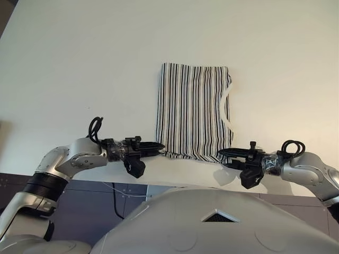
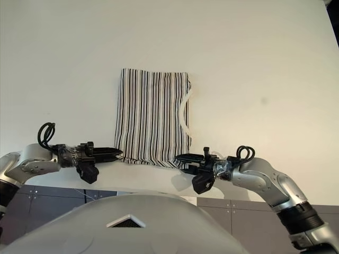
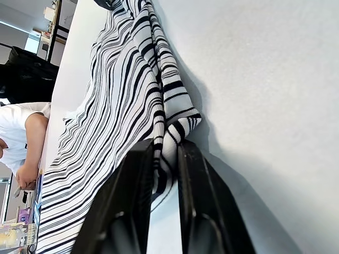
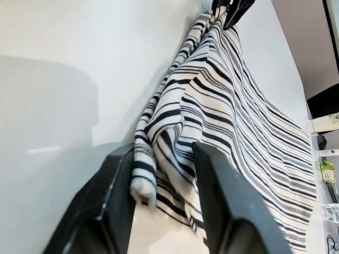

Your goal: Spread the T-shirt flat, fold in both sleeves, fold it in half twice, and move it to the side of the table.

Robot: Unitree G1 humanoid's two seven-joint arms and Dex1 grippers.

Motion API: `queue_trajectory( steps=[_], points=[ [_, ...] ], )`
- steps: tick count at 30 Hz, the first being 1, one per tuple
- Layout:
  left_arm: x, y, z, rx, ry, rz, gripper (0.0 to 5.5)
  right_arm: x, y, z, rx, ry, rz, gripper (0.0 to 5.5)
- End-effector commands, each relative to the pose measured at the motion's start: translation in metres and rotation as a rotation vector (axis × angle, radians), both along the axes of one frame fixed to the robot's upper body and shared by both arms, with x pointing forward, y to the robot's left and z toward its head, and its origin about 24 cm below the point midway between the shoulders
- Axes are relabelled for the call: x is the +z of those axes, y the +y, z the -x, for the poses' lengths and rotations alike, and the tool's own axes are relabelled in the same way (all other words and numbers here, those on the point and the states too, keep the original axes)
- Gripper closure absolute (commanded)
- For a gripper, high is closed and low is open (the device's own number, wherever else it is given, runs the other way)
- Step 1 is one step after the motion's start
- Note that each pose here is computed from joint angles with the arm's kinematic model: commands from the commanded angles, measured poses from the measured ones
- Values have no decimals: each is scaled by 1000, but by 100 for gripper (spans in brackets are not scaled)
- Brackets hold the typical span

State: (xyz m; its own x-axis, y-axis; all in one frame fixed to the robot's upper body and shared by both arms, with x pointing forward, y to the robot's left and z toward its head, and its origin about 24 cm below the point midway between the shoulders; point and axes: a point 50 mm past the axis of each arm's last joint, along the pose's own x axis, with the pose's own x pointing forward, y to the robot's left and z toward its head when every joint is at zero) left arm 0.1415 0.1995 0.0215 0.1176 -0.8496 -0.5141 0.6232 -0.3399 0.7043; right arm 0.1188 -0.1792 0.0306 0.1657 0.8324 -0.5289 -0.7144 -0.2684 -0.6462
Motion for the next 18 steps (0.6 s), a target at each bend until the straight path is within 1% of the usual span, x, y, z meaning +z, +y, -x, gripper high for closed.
queue_trajectory(
  steps=[1,5,7,11,13,16,18],
  points=[
    [-32,7,22,48,123,-151,524,-10,-12,-3,1,18,59,454],
    [-25,9,30,118,134,-93,533,-5,-6,-10,-37,78,-21,537],
    [-21,9,31,160,134,-61,534,-5,-3,-12,-32,83,-27,540],
    [-19,8,28,175,138,-49,535,-10,0,-12,-70,93,-45,540],
    [-14,8,36,185,209,-37,536,-11,-4,-6,-88,132,-46,540],
    [5,3,58,251,418,22,538,-1,-14,22,-121,303,-50,540],
    [15,1,67,350,575,72,539,17,-14,24,-175,402,-95,540]
  ],
)
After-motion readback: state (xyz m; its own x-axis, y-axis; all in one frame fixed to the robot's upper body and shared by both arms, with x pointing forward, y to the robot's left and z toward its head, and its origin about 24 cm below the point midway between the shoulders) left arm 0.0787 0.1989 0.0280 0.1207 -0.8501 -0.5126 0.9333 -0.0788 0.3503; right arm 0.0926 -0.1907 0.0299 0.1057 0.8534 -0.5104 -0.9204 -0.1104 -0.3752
